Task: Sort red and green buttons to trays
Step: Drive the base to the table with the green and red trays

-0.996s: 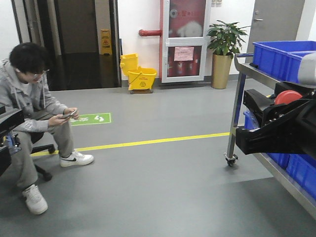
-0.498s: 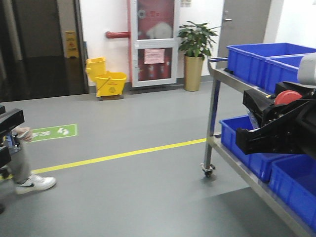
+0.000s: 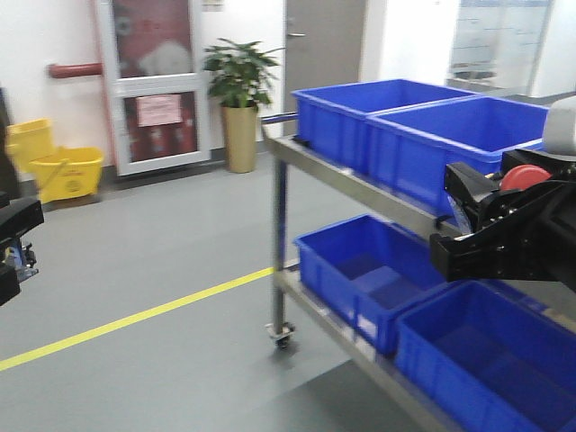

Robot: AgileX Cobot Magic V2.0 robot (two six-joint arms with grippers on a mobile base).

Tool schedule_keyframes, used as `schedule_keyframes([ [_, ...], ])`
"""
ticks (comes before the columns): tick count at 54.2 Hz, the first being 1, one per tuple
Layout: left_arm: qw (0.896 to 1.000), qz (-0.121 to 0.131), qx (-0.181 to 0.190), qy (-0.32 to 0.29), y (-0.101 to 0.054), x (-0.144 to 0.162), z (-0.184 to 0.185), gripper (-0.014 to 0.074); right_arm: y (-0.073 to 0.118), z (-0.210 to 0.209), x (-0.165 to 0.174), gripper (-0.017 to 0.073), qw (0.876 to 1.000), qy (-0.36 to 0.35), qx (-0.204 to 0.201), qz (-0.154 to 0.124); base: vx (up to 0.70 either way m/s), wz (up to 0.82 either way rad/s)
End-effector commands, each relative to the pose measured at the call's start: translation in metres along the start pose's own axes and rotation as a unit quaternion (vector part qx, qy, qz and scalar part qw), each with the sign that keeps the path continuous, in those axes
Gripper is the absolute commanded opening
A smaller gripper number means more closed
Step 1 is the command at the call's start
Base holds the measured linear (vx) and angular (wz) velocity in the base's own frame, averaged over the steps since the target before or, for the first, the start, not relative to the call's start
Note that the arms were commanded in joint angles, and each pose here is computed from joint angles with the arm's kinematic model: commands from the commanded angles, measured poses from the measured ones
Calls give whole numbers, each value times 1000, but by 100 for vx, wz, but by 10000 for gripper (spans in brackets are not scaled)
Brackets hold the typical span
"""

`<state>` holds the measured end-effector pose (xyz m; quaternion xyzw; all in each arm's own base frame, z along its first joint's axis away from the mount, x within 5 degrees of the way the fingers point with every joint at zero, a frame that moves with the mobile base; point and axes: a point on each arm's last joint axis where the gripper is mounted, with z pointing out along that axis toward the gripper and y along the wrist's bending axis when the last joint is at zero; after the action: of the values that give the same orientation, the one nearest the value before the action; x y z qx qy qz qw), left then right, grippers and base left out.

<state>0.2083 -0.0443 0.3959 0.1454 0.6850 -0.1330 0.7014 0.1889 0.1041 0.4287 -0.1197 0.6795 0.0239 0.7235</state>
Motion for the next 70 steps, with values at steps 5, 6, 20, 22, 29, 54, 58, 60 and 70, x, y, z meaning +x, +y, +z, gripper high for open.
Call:
schedule_keyframes([
  [5, 999, -34, 8, -38, -2, -18, -4, 0, -6, -4, -16, -9, 999, -32, 11, -11, 39, -57],
  [6, 999, -34, 8, -38, -2, -18, -4, 0, -6, -4, -16, -9, 999, -32, 11, -11, 37, -59],
  [20, 999, -34, 7, -38, -2, -18, -4, 0, -6, -4, -16, -9, 999, -32, 11, -11, 34, -63],
  [22, 999, -34, 6, -38, -2, -18, -4, 0, -6, -4, -16, -9, 999, -32, 11, -11, 31, -67],
  [29, 999, -34, 7, -38, -2, -18, -4, 0, -6, -4, -16, -9, 999, -32, 11, -11, 29, -67],
  [54, 999, -34, 6, -38, -2, -18, -4, 0, -6, -4, -16, -9, 999, -32, 11, -11, 23, -60],
  [58, 999, -34, 6, -38, -2, -18, -4, 0, -6, -4, -16, -9, 999, -32, 11, -11, 20, -50],
  [60, 999, -34, 6, -38, -2, -18, -4, 0, -6, -4, -16, -9, 999, -32, 11, -11, 20, -49],
  [70, 999, -34, 6, -38, -2, -18, -4, 0, -6, -4, -16, -9, 999, -32, 11, -11, 19, -44],
])
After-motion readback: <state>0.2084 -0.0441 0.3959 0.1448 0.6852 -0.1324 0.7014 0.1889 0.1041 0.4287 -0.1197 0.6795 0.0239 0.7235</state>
